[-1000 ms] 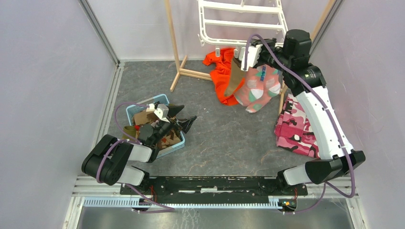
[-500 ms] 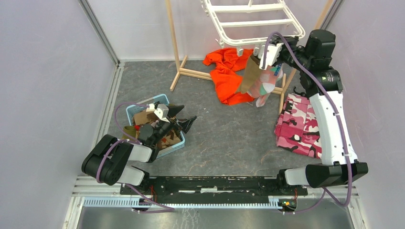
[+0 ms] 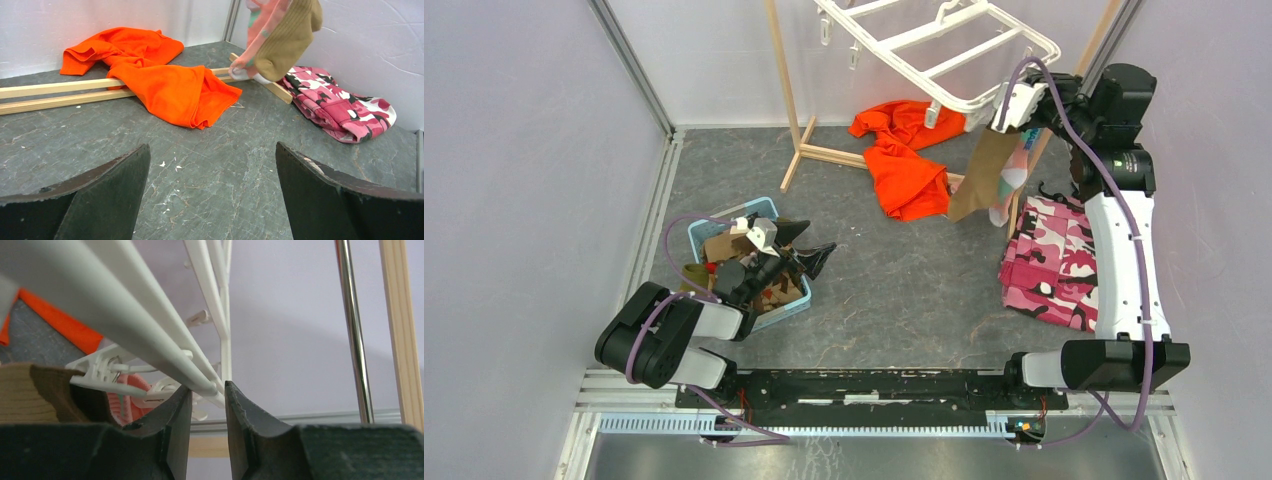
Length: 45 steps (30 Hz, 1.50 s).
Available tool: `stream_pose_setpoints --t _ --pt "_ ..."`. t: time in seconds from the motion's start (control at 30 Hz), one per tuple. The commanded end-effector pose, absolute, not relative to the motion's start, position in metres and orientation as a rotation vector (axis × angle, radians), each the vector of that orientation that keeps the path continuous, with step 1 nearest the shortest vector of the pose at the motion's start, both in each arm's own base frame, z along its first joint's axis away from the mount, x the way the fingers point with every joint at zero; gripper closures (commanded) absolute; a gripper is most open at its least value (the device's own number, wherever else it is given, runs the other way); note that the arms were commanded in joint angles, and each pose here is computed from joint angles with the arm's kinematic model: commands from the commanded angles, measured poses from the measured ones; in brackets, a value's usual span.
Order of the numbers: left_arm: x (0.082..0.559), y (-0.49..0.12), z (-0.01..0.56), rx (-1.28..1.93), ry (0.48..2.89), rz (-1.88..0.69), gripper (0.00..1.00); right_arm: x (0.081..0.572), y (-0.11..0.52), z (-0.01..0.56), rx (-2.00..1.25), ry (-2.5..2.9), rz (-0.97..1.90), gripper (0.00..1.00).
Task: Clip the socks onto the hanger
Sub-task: Move the hanger to the clothesline.
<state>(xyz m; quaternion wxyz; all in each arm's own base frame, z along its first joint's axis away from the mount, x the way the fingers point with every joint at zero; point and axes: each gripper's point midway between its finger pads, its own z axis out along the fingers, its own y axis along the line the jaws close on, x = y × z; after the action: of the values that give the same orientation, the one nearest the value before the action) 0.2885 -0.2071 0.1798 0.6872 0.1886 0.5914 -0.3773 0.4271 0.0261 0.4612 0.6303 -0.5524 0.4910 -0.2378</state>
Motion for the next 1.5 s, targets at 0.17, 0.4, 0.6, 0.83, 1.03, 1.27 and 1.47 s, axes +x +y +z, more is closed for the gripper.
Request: stream_pose_setpoints --t 0.17,0.4,0.6,0.83,1.03,1.27,1.47 --pt "0.276 -0.206 0.239 0.47 1.051 -0.815 0.0 0.439 0.012 0.475 -1.173 1.096 -0.515 0.47" --pt "0.276 -0.206 0.239 0.47 1.049 -0.816 0.0 0.427 0.01 0.471 -1.156 1.097 -0.48 0.28" --pt "0.276 -0.206 0.239 0.47 1.05 -0.816 0.0 0.405 0.022 0.468 -1.175 1.08 -0.394 0.23" --pt "0.276 -0.206 0.239 0.469 1.05 -0.814 0.0 0.373 0.036 0.454 -1.161 1.112 -0.242 0.15" --pt "0.276 -0.206 0.239 0.47 1.049 -0.814 0.0 0.336 0.055 0.427 -1.163 1.149 -0.012 0.16" --pt "0.276 -0.206 0.239 0.47 1.049 -0.815 0.0 0.287 0.092 0.36 -1.203 1.177 0.365 0.23" --pt "0.276 -0.206 0.239 0.47 1.051 -0.817 0.0 0.276 0.108 0.309 -1.188 1.221 0.605 0.38"
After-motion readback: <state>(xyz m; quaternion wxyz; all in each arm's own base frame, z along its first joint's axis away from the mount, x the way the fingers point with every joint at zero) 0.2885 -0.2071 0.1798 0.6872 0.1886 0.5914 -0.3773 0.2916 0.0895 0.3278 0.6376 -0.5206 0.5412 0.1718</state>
